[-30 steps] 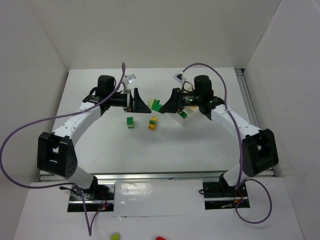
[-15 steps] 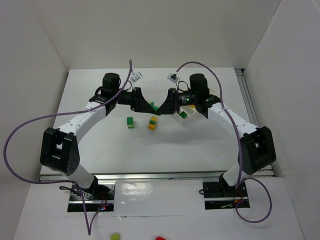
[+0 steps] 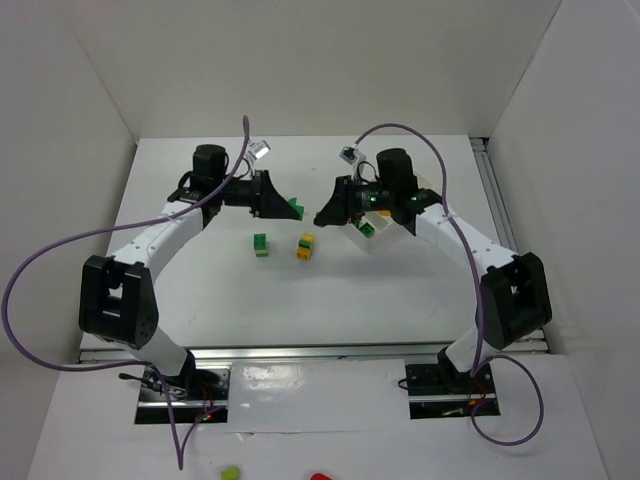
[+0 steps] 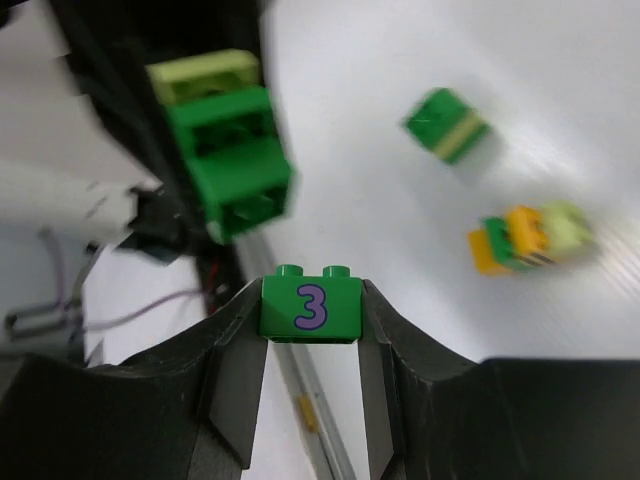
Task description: Sort the legos into containers by color
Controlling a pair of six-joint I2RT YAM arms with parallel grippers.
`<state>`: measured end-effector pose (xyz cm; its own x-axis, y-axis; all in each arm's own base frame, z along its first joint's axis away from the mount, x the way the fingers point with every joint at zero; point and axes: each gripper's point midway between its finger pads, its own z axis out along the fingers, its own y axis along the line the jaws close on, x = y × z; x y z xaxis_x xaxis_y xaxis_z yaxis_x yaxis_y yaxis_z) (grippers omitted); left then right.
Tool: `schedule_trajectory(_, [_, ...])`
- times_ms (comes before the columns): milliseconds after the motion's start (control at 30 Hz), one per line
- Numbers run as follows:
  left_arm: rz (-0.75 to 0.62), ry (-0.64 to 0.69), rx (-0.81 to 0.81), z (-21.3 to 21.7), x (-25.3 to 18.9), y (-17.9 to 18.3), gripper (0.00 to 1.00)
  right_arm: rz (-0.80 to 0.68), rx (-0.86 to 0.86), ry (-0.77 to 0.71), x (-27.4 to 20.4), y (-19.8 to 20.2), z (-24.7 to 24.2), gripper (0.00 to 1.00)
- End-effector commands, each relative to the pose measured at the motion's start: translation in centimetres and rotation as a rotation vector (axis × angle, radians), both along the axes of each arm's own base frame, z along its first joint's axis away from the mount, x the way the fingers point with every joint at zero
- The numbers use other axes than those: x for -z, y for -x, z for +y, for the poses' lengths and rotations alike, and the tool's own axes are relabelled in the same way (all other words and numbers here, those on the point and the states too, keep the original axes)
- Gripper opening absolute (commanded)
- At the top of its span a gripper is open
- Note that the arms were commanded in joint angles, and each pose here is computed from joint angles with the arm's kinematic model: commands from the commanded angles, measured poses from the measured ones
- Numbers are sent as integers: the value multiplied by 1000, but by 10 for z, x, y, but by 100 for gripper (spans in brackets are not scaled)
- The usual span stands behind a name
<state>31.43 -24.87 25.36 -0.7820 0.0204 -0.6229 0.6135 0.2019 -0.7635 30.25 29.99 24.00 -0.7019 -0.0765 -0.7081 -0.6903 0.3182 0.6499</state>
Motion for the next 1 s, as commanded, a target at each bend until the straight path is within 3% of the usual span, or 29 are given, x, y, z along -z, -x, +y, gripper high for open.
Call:
schedule_trajectory(0, [-28,-49,-92,18,-4,-16,0,11,343,184,23,-42,-40,18])
schedule_trajectory(33, [-27,-66,-108,19,0,-18,0,-13,600,279,32,-73,-70,18])
schedule_trajectory(167, [10,-113,-183,26,12,-29,0,12,902,316,32,-94,-112,18])
schedule_trajectory(400, [48,-146,-182,18,22,-28,0,77,984,541,83,-121,-129,18])
schedule_trajectory(567, [34,-157,-177,12,22,-29,0,78,962,562,98,-131,-124,28])
schedule_trajectory(633, [43,-167,-185,12,24,-31,0,91,957,579,106,-132,-124,44])
schedule_trajectory(667, [40,-166,-185,12,20,-32,0,85,959,571,101,-134,-123,58])
schedule_trajectory(800, [26,-166,-174,8,16,-34,0,65,940,552,89,-132,-117,78])
schedule_trajectory(867, [19,-148,-152,7,10,-31,0,43,947,526,71,-131,-118,78])
schedule_trajectory(967, [-4,-83,-66,1,-3,-20,0,-23,930,429,36,-122,-114,69])
